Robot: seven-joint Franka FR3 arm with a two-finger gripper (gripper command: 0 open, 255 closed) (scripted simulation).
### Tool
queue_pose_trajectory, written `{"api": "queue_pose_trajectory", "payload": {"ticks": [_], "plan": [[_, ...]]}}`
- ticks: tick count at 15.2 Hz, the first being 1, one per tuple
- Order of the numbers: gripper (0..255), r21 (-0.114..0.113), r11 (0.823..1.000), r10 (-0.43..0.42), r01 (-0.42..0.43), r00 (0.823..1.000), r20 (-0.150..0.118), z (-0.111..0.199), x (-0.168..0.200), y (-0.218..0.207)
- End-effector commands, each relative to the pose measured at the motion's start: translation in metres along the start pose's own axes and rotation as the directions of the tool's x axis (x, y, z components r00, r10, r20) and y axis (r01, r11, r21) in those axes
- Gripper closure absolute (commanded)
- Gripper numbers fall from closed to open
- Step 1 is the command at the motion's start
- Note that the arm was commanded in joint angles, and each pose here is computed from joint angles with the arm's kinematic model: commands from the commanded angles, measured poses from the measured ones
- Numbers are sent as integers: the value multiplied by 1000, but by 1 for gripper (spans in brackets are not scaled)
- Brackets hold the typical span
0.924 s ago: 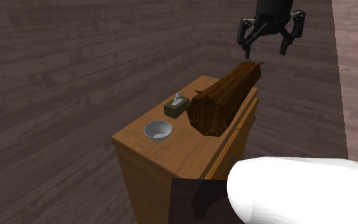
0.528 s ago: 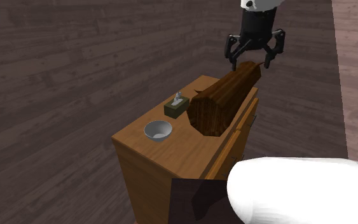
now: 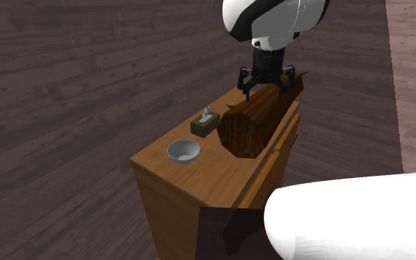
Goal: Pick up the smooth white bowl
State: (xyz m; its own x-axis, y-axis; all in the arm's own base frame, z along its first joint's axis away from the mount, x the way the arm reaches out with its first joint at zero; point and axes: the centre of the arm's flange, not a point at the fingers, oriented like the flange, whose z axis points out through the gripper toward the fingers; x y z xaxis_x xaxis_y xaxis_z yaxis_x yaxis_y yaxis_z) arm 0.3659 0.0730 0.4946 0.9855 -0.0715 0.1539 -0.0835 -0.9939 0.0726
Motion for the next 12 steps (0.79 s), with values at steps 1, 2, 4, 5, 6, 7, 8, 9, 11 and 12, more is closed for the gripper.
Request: {"api": "queue_pose_trajectory", "payload": {"ticks": [1, 2, 4, 5, 6, 7, 8, 9, 11, 12], "plan": [[0, 11, 1000, 11, -11, 1000, 0, 23, 5, -14], [0, 15, 1000, 16, -16, 1000, 0, 34, 8, -21], [0, 25, 999, 26, -26, 1000, 1, 54, 14, -35], [0, 30, 999, 31, -31, 1000, 2, 64, 18, -42], [0, 35, 999, 36, -36, 999, 3, 75, 21, -49], [0, 39, 998, 41, -41, 999, 3, 85, 24, -56], [0, 44, 998, 46, -46, 999, 4, 95, 28, -63], [0, 49, 998, 51, -51, 999, 5, 105, 31, -70], [0, 58, 996, 61, -61, 998, 6, 125, 38, -84], [0, 63, 996, 65, -66, 998, 7, 135, 41, -91]]}}
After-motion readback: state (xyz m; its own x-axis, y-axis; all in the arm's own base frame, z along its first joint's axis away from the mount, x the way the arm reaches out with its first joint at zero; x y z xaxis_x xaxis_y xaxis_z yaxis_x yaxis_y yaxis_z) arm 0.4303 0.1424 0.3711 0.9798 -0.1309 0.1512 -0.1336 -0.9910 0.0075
